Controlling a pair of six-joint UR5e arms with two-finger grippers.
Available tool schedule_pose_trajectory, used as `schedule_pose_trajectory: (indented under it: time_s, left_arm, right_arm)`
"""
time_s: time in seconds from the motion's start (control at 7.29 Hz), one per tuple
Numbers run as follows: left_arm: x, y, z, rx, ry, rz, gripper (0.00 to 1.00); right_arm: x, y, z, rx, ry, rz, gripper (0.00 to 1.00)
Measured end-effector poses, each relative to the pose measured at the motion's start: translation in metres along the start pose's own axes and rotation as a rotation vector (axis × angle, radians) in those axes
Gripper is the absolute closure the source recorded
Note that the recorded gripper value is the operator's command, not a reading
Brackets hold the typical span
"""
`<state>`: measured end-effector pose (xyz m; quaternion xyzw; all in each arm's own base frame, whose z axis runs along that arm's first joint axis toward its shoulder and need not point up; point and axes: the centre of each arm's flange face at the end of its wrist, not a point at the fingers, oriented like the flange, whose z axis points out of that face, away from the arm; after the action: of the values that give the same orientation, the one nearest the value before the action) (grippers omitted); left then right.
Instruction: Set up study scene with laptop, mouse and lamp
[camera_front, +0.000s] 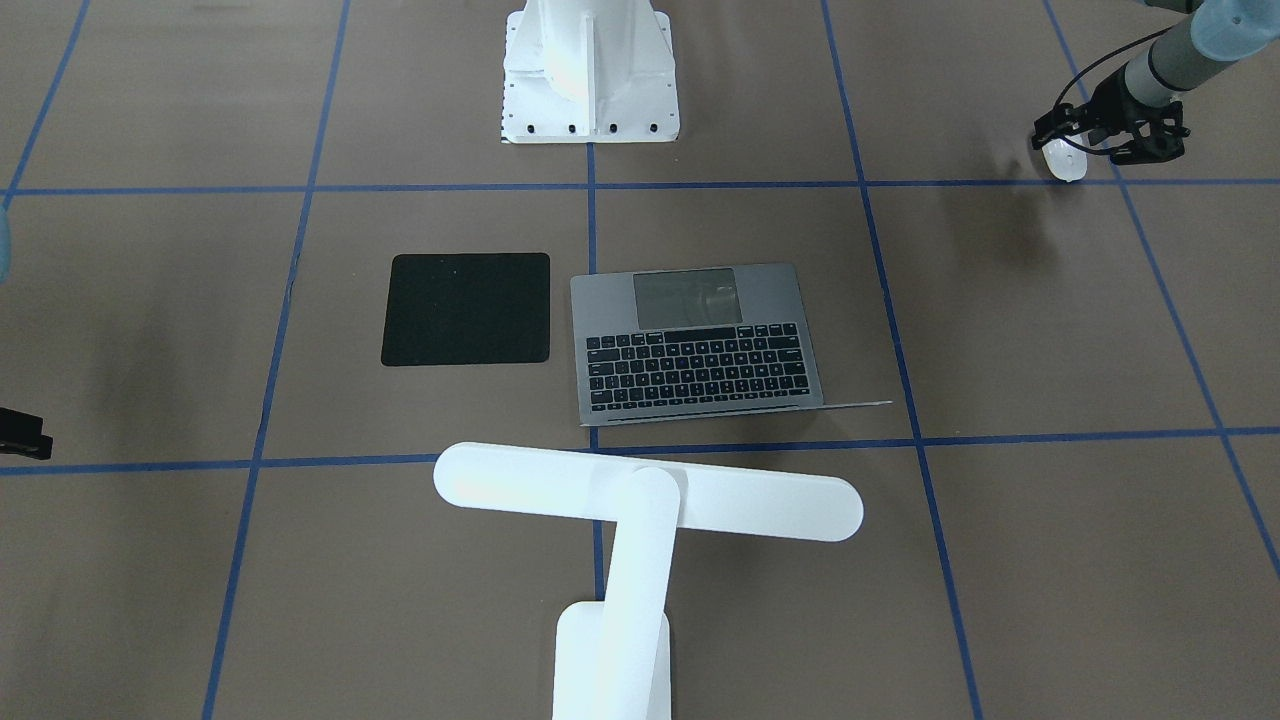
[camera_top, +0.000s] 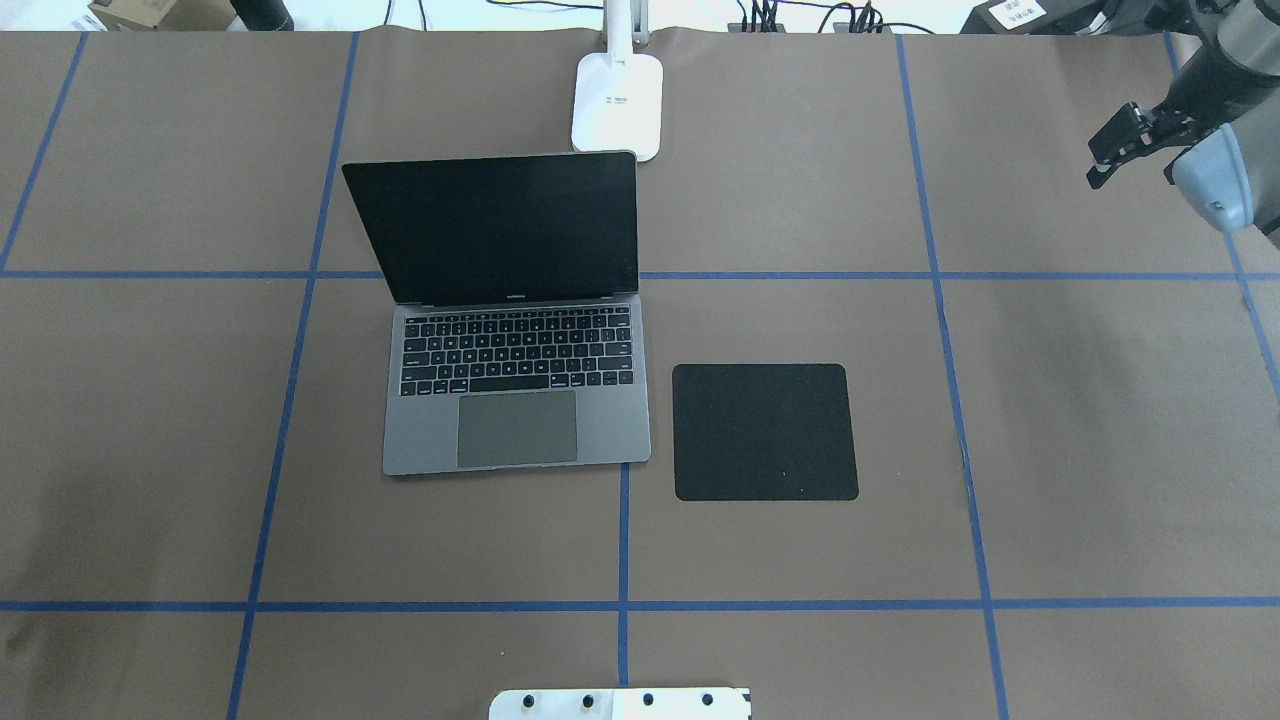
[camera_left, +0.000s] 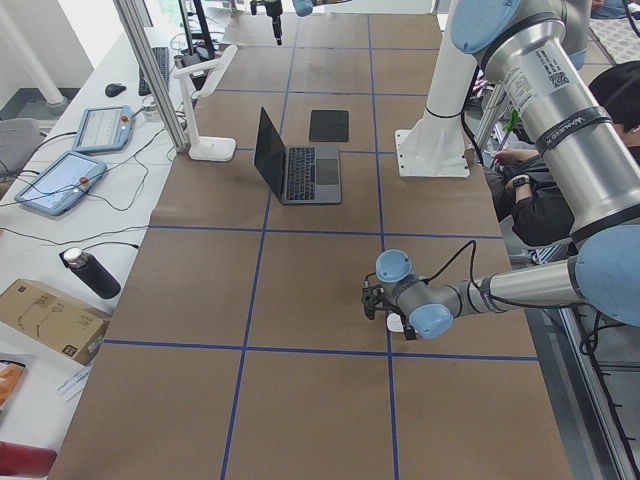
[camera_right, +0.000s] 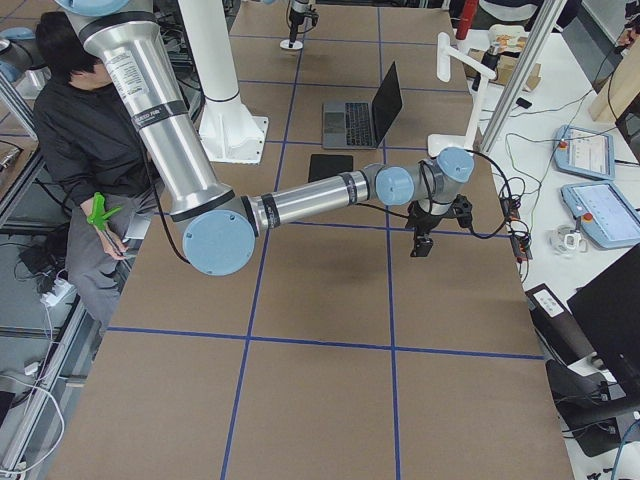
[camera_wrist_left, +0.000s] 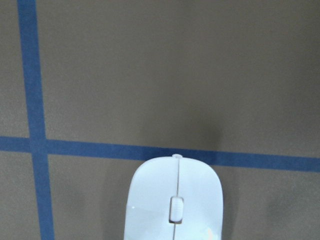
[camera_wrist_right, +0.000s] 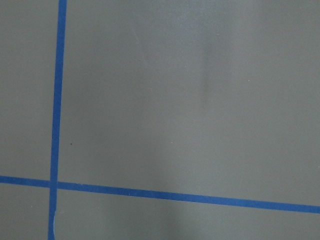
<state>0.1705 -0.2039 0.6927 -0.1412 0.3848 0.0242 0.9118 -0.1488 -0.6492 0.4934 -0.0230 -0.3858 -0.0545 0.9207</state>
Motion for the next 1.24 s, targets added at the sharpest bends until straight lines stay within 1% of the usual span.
schedule_pose_trajectory:
  time_s: [0.41, 0.55, 0.82, 1.1, 1.24]
  left_arm:
    - [0.0006, 0.0003, 0.0025, -0.006, -0.003, 0.003, 0.00]
    - [0.0001, -0.0002, 0.0036, -0.008, -0.004, 0.002, 0.08]
    - [-0.0011, -0.0007, 0.0050, -0.010, -0.008, -0.001, 0.27]
    - [-0.0020, -0.0008, 0.0057, -0.011, -0.010, -0.003, 0.38]
    - [-0.0022, -0.0008, 0.0057, -0.012, -0.010, -0.003, 0.47]
  right_arm:
    - [-0.0016, 0.0002, 0.0012, -0.001, 0.000, -0.003, 0.01]
    - [-0.0018, 0.0002, 0.0014, -0.001, 0.000, -0.004, 0.01]
    - [-0.0027, 0.0003, 0.0022, -0.002, 0.000, -0.005, 0.01]
    - [-0.0033, 0.0004, 0.0027, -0.003, -0.001, -0.006, 0.01]
    - [-0.0035, 0.0005, 0.0029, -0.004, -0.001, -0.006, 0.01]
